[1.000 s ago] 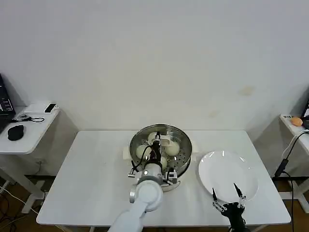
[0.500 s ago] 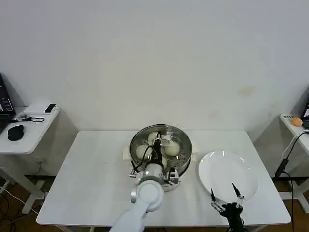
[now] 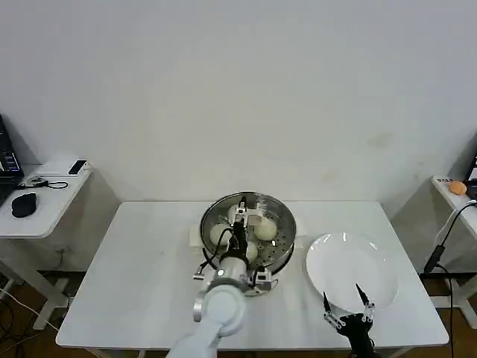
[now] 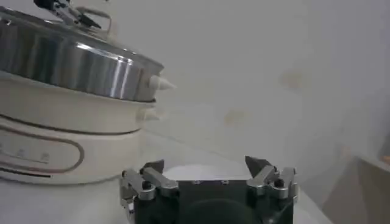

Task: Take steamed baozi put them in steamer then cover it.

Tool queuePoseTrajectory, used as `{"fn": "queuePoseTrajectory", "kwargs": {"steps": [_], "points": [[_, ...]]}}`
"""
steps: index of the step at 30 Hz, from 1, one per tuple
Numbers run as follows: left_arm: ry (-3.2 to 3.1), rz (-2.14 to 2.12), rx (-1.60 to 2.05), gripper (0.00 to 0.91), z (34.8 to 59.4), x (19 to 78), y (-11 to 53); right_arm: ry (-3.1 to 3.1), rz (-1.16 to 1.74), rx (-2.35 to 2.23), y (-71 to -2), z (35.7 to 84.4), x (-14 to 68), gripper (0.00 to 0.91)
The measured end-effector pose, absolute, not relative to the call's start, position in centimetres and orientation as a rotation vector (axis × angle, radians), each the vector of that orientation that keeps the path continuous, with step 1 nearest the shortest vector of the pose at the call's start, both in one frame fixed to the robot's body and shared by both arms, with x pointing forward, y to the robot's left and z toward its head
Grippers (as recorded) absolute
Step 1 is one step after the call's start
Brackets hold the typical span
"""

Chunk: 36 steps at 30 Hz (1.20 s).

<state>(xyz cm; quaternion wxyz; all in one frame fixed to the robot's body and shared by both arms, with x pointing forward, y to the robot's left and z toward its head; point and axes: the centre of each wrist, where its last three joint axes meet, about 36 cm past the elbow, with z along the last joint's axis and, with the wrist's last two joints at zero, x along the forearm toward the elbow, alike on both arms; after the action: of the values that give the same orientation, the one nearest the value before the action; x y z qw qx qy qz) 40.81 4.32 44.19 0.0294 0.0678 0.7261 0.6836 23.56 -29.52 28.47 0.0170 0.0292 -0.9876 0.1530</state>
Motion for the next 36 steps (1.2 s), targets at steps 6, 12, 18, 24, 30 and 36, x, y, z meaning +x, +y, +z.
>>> {"fn": "queuePoseTrajectory", "kwargs": {"steps": [6, 12, 18, 24, 30, 36], "points": [[2.248, 2.061, 0.215, 0.907, 44.9, 38.5, 6.8, -3.066, 0.473, 0.098, -29.6, 28.5, 23.3, 0.907], [2.318, 1.954, 0.191, 0.907, 45.6, 35.9, 10.2, -3.059, 0.460, 0.121, -29.9, 28.8, 23.0, 0.907], [2.510, 1.716, 0.181, 0.907, 43.5, 34.3, 15.7, -3.055, 0.401, 0.153, -30.2, 29.6, 22.8, 0.907], [2.796, 1.326, 0.067, 0.907, 40.6, 32.8, 22.6, -3.031, 0.295, 0.195, -30.2, 30.6, 22.7, 0.907], [3.046, 0.851, -0.095, 0.907, 39.0, 29.4, 26.4, -2.996, 0.222, 0.219, -31.1, 31.8, 22.3, 0.907], [3.172, 0.559, -0.203, 0.907, 37.5, 26.4, 27.8, -2.929, 0.139, 0.280, -31.6, 33.1, 21.9, 0.907]]}}
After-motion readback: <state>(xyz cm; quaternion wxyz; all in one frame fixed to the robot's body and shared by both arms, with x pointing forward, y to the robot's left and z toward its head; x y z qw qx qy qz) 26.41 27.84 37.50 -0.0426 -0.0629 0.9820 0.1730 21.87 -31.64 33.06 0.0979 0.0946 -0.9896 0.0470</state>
